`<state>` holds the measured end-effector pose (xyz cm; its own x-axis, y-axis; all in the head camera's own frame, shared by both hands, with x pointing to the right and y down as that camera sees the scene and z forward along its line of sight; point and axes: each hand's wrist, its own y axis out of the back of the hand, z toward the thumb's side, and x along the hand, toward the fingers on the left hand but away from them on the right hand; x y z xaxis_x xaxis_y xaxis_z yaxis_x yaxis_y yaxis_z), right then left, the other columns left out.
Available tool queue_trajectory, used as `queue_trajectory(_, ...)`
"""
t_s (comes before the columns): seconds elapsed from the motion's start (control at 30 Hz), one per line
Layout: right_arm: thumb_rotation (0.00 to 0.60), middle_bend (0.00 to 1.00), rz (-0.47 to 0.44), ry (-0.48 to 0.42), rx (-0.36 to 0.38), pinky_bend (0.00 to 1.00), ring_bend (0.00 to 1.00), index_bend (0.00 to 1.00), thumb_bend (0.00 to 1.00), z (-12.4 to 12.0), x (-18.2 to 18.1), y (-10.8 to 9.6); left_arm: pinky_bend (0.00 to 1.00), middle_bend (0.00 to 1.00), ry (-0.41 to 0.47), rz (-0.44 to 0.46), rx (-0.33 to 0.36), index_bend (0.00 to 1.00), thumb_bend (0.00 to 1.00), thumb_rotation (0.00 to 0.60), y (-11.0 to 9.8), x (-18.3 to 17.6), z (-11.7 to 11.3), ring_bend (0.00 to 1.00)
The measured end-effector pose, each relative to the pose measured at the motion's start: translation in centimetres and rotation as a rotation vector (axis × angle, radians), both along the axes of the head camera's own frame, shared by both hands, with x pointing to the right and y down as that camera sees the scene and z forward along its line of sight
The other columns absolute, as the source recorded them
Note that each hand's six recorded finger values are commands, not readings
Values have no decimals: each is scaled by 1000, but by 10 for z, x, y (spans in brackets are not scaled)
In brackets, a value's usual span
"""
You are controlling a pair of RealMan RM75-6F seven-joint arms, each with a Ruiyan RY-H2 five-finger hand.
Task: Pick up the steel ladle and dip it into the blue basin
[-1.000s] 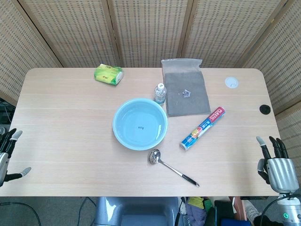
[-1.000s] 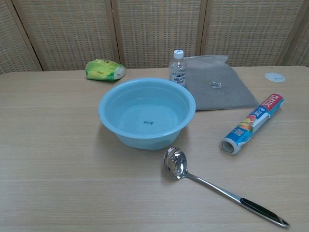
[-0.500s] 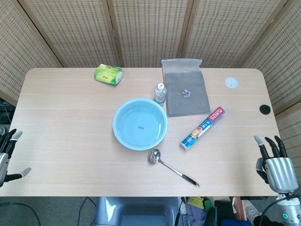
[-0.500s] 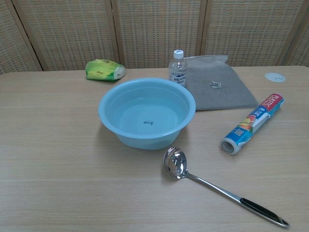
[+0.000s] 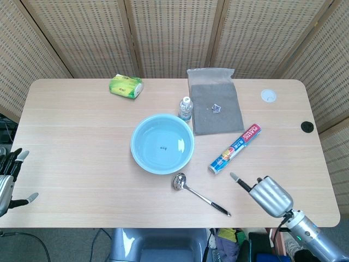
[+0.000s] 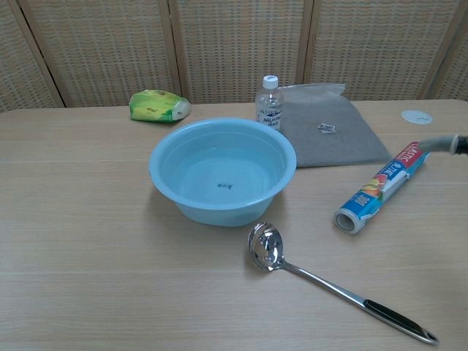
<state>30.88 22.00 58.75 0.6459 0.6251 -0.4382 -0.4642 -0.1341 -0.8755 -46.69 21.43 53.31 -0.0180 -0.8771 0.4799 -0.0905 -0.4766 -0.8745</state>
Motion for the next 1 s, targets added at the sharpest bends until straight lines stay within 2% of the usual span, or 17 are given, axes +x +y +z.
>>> queue_trajectory(0.2,600,776,-259,145,-23,1000,826,0,687,24,-32,19,0,0,-8,-10,-8,0,0,600,-2,-2,4,0)
queue_trajectory(0.43,600,781,-489,226,-16,1000,839,0,698,41,-58,39,0,0,-17,-15,-19,0,0,600,-3,-3,7,0)
queue_trajectory(0.6,600,782,-565,241,-76,1000,841,1,698,54,-64,57,0,0,-22,-19,-31,0,0,600,-4,-4,11,0)
queue_trajectory(0.7,600,782,-590,251,-85,1000,841,18,698,60,-67,63,0,0,-24,-16,-34,0,0,600,-4,-3,12,0)
queue_trajectory(1.0,600,782,-596,333,-122,1000,841,75,706,83,-56,72,0,0,-27,-19,-31,0,0,600,-4,-4,12,0)
